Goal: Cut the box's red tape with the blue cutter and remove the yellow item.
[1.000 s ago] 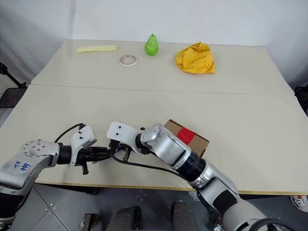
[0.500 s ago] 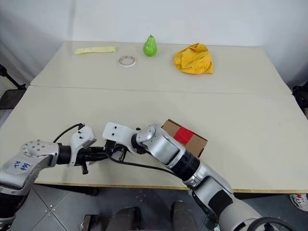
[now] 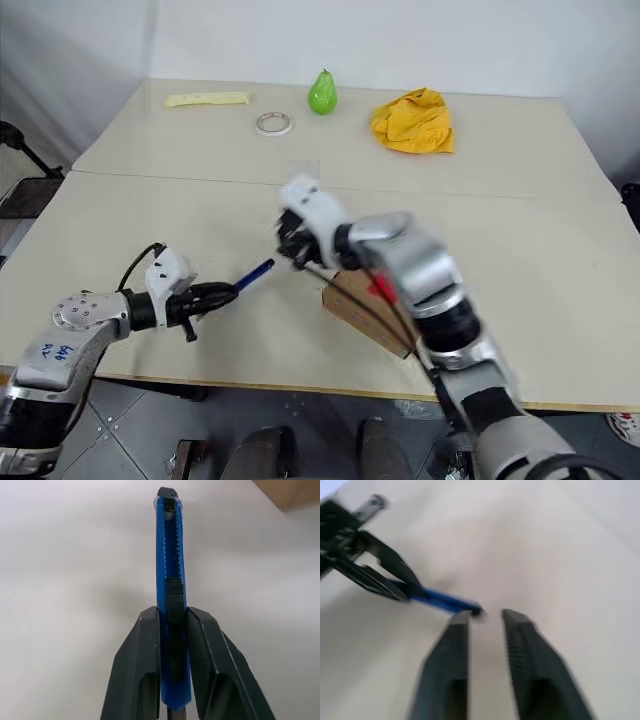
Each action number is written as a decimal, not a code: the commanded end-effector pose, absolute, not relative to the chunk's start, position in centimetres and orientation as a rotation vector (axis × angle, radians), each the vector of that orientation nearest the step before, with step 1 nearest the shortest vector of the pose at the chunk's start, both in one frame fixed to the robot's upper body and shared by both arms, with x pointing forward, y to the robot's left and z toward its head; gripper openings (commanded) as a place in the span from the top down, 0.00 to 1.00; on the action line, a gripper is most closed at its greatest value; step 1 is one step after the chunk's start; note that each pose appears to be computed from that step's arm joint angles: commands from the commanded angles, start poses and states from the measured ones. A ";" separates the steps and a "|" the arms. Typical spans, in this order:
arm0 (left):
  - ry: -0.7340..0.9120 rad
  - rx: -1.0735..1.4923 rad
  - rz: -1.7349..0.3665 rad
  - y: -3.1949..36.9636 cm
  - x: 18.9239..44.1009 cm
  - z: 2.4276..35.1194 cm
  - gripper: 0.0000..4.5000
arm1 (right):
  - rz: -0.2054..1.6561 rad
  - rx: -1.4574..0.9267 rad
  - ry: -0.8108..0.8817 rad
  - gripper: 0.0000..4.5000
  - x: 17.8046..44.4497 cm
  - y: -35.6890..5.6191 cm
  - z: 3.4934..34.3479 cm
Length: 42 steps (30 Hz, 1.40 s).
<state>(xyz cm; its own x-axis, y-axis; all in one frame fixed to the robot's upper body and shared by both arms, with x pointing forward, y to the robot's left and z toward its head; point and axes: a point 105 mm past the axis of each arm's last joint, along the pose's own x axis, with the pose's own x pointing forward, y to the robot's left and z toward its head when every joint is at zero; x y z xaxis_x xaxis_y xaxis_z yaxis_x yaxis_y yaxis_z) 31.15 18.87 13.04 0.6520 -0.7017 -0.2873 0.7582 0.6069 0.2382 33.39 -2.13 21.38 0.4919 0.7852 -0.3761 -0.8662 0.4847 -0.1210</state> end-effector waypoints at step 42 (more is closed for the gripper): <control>-0.496 0.598 -0.976 10.8 33.4 19.5 0.90 | 1.104 -0.112 0.537 0.75 34.4 -3.5 26.3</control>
<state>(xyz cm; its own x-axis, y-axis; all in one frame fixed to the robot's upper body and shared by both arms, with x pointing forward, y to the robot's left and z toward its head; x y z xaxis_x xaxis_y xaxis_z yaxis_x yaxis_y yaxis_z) 33.60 11.13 18.17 0.4912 -0.8672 0.0815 0.6434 0.4243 0.6372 34.71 -3.99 24.94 0.3355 0.8039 -0.4912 -0.8461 0.4863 0.2181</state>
